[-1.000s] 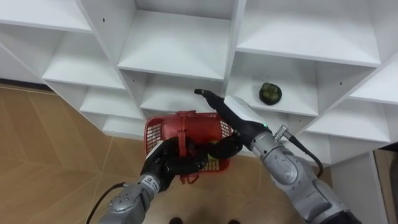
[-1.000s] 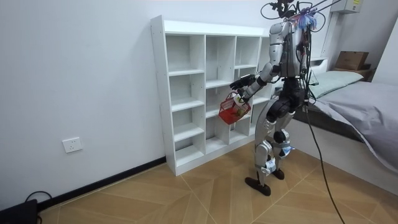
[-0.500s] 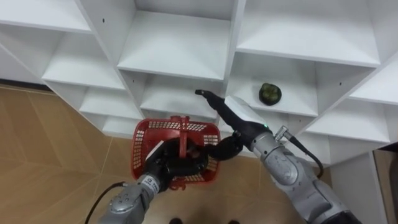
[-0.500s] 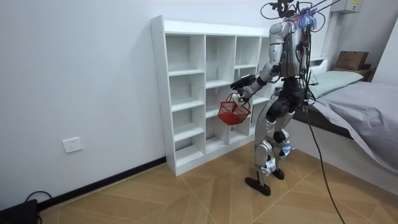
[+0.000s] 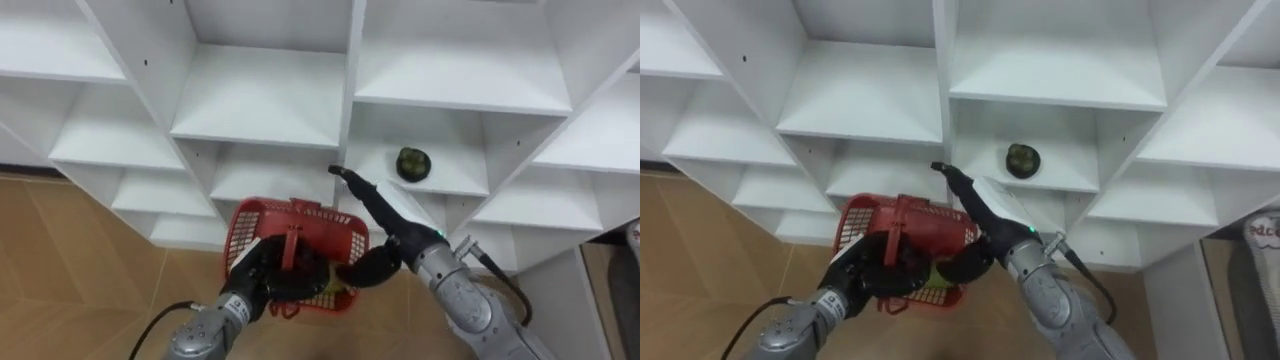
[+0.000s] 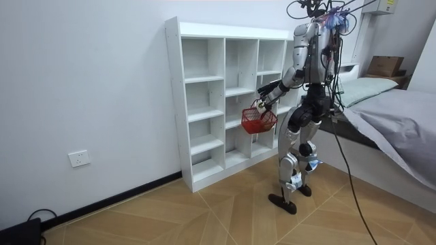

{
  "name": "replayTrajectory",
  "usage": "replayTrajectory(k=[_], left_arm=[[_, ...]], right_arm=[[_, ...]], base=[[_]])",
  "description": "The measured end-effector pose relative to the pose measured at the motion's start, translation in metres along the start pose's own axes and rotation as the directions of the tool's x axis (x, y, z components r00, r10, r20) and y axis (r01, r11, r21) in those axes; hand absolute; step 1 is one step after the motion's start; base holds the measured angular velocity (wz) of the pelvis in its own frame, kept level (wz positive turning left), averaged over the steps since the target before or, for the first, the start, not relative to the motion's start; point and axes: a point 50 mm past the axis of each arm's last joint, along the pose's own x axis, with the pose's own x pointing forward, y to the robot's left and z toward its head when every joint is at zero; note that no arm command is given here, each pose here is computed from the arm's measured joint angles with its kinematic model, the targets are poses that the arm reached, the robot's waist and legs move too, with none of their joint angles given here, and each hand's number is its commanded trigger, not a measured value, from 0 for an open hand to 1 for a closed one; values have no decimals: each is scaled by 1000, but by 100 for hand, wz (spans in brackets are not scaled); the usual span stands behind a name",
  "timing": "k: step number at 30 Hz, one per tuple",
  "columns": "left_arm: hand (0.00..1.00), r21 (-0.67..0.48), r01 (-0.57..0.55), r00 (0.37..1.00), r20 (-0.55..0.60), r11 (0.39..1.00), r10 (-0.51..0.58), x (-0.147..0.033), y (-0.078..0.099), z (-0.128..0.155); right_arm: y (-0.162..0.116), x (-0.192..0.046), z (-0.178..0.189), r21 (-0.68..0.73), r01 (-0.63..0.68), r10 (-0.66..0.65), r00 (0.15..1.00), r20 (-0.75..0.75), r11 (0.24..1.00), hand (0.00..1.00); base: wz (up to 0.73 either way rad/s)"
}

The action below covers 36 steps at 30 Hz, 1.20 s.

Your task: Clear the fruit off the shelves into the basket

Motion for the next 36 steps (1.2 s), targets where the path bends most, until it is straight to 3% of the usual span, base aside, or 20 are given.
replayTrajectory(k=[7, 36], left_arm=[[100, 28, -15, 998, -58, 1000, 17, -12, 4, -18], [100, 24, -45, 997, -61, 999, 46, -21, 5, -24]], right_arm=[[-5, -3, -1, -2, 36, -36, 999, -3, 999, 0], [-20, -17, -3, -27, 190, -190, 982, -8, 981, 0]], base=[[-3], [-2]])
